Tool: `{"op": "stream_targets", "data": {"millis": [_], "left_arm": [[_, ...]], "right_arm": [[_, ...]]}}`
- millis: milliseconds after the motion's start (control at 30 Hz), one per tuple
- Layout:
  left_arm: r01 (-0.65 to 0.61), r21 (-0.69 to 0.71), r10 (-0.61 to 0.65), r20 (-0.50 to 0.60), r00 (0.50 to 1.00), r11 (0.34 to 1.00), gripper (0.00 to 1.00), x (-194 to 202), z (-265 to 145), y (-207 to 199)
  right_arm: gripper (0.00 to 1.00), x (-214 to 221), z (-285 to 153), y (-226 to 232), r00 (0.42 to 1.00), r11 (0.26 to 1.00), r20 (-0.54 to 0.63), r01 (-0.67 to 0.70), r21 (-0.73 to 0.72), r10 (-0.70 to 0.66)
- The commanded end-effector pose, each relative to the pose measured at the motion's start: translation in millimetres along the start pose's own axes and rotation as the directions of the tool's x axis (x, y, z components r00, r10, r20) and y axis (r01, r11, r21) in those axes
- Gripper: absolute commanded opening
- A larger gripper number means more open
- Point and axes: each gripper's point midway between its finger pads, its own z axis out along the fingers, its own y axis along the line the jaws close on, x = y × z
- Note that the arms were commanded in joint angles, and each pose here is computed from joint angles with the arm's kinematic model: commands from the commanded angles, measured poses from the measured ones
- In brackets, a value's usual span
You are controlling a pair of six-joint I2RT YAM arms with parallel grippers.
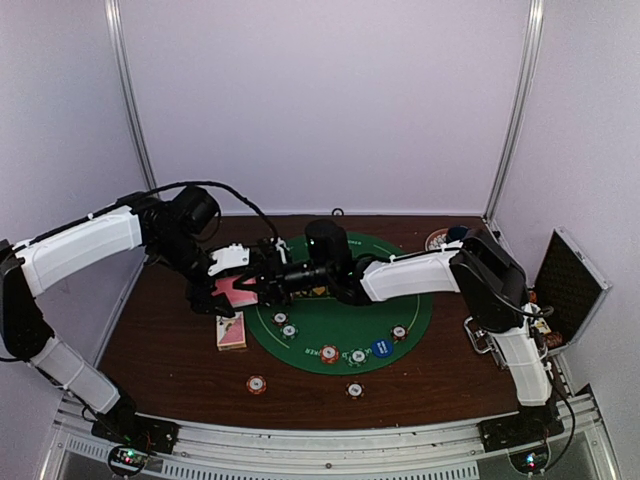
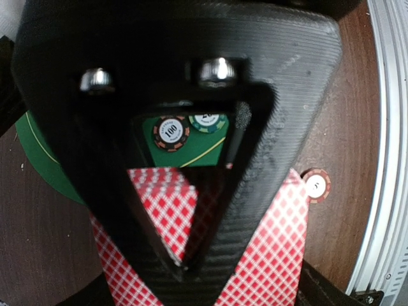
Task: Distribute texas hold em gaming equipment
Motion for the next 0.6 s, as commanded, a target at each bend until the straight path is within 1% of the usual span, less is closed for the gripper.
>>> {"op": "stream_targets", "data": {"millis": [0, 100, 167, 233, 267, 367, 467, 567], "left_arm": [[-0.032, -0.026, 0.033, 0.029, 0.999, 0.999, 0.8, -6, 0, 1], [-0.032, -0.069, 0.035, 0.042, 0.999, 0.997, 0.67, -8, -2, 7], [-0.03, -0.086, 0.033, 0.04, 0.999, 0.996, 0.63, -8, -2, 10], [-0.03, -0.091, 0.033, 0.036, 0.999, 0.995, 0.59, -7, -2, 10], [-0.032, -0.093, 0.035, 0.035, 0.999, 0.995, 0.56, -7, -3, 10], [-0.034, -0.095, 0.038, 0.04, 0.998, 0.995, 0.41, -8, -4, 10], [-0.034, -0.094, 0.037, 0.036, 0.999, 0.995, 0.35, -7, -3, 9], [-0.034, -0.095, 0.037, 0.032, 0.999, 0.995, 0.31, -5, -3, 9]], "right_arm": [[0.02, -3, 0, 13, 0.999, 0.998, 0.004, 0.037, -0.046, -0.037], [0.03, -3, 0, 10, 1.0, 0.999, 0.005, 0.03, -0.038, -0.029], [0.05, -4, 0, 9, 1.0, 0.999, 0.008, 0.027, -0.031, -0.027], [0.09, -4, 0, 5, 1.0, 1.0, 0.012, 0.028, -0.01, -0.027], [0.12, -4, -1, 4, 0.999, 1.0, 0.013, 0.03, 0.003, -0.03], [0.27, -5, -3, -2, 0.999, 0.998, 0.019, 0.035, 0.042, -0.036], [0.43, -5, -5, -6, 0.999, 0.997, 0.022, 0.041, 0.071, -0.043], [0.53, -3, -6, -7, 0.998, 0.992, 0.017, 0.061, 0.107, -0.063]]}}
